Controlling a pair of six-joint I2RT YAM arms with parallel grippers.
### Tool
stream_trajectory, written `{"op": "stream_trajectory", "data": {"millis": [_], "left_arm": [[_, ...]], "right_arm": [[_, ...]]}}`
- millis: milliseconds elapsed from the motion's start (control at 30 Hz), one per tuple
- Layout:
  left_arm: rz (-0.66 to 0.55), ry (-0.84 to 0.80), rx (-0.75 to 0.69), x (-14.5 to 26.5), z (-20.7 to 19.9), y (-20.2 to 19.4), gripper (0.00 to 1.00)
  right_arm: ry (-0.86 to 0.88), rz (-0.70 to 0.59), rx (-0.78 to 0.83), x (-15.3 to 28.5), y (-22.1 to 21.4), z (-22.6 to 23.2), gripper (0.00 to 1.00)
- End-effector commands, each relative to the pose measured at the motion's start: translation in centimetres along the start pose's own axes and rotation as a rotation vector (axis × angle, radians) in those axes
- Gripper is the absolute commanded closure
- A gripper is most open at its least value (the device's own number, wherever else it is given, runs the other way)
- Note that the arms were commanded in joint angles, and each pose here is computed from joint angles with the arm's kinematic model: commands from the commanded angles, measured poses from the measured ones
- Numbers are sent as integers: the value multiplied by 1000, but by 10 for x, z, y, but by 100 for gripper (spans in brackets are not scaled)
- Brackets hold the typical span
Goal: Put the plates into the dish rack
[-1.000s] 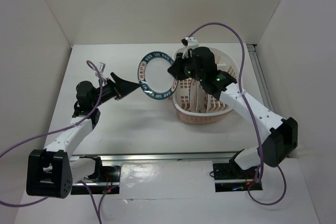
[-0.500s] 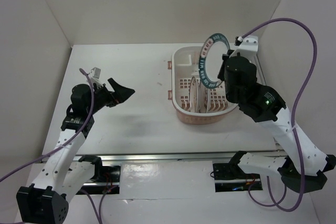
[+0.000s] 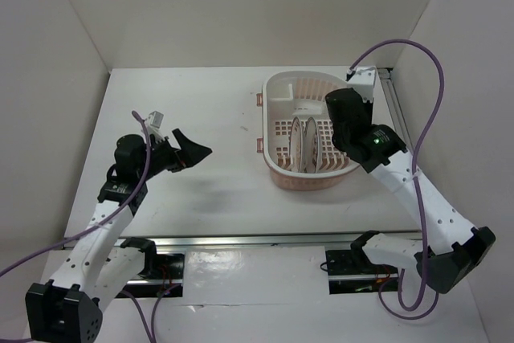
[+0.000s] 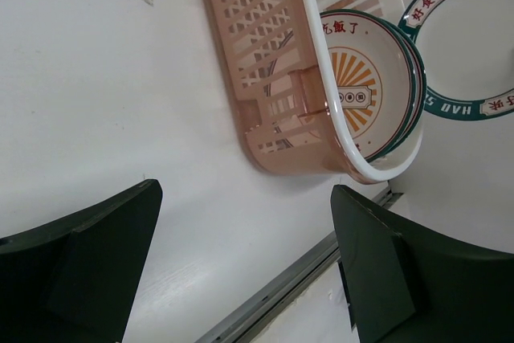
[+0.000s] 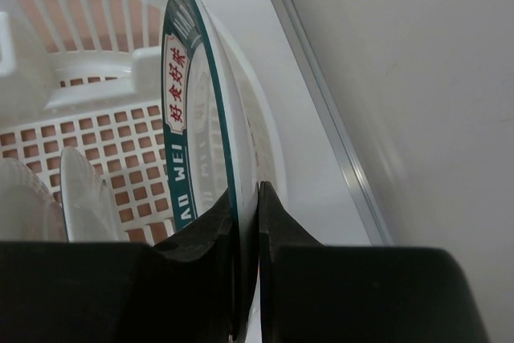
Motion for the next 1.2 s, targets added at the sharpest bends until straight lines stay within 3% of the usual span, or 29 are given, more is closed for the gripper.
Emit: {"op": "stream_trajectory", "data": {"millis": [0,300,1167], "left_arm": [[-20,-68,-55,2,-8,2,0],[-11,-85,-62,5,-13,1,0],[-10,-97,-67,5,-16,3,0]], "right_arm": [[47,-64,-83,-2,6,-2,100],[154,2,-70,-23,-29,23,100],[145,133,-2,-40,-70,42,100]]}}
Point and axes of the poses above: each gripper's point midway between its finger pads, its own x axis back along the fingers, its own z axis along the line the jaws close on, y = z × x, the point moved 9 cm from there along x, back along the fingers, and after that the axes turned 9 degrees about x, right-handed, at the moved point
